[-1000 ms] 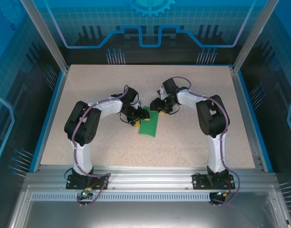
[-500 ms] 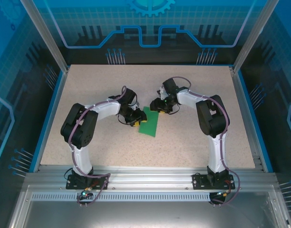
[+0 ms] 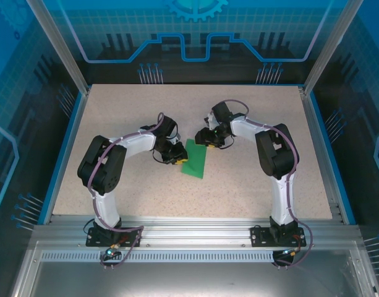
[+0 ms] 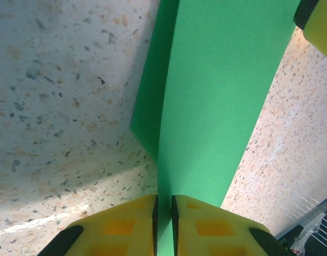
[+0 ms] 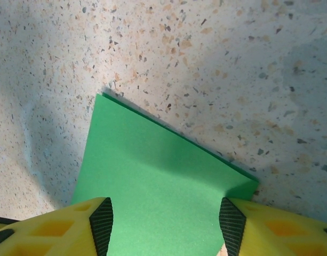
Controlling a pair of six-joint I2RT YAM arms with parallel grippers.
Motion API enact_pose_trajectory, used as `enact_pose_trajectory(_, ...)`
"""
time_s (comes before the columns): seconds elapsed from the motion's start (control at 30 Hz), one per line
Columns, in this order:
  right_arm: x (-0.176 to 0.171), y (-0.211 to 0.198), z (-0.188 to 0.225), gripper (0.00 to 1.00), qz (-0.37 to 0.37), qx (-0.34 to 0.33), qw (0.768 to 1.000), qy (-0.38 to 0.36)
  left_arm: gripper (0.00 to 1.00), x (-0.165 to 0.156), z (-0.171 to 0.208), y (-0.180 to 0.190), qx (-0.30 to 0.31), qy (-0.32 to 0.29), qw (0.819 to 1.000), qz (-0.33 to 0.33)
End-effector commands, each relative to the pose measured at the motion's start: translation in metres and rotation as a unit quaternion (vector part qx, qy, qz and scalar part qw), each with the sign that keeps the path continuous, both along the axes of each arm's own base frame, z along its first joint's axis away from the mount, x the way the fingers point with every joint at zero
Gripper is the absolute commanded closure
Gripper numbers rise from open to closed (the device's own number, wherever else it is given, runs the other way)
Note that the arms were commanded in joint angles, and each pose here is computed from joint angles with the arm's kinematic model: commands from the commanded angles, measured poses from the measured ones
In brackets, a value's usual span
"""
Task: Fold a paper plane with a square sheet of paper (fold left side to right side)
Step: Third fold the triangle at the center of the table.
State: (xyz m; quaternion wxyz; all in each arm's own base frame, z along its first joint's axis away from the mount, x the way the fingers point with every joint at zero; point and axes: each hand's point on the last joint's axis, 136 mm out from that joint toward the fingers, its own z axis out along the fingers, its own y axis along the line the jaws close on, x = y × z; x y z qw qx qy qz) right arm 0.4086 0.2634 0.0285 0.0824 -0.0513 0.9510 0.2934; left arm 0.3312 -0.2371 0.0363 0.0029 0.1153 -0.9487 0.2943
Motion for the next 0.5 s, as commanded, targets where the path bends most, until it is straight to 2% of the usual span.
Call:
enact_pose_trajectory(0.0,-0.002,-0.001,0.009,0.39,0.019,0.002,1.000,-0.023,0.82,-0.007,0.006,0.006,0.010,-0.004,1.000,-0.003)
enact_pose_trajectory(0.13,-0.004,-0.004,0.021,0.31,0.031,-0.003,0.998,-0.048,0.78,-0.010,0.003,0.007,0.012,-0.002,1.000,-0.005)
enact_pose_trajectory(0.47,-0.023,-0.008,0.021,0.30,0.040,0.001,0.998,-0.043,0.84,-0.008,0.002,0.001,-0.007,-0.003,1.000,0.001)
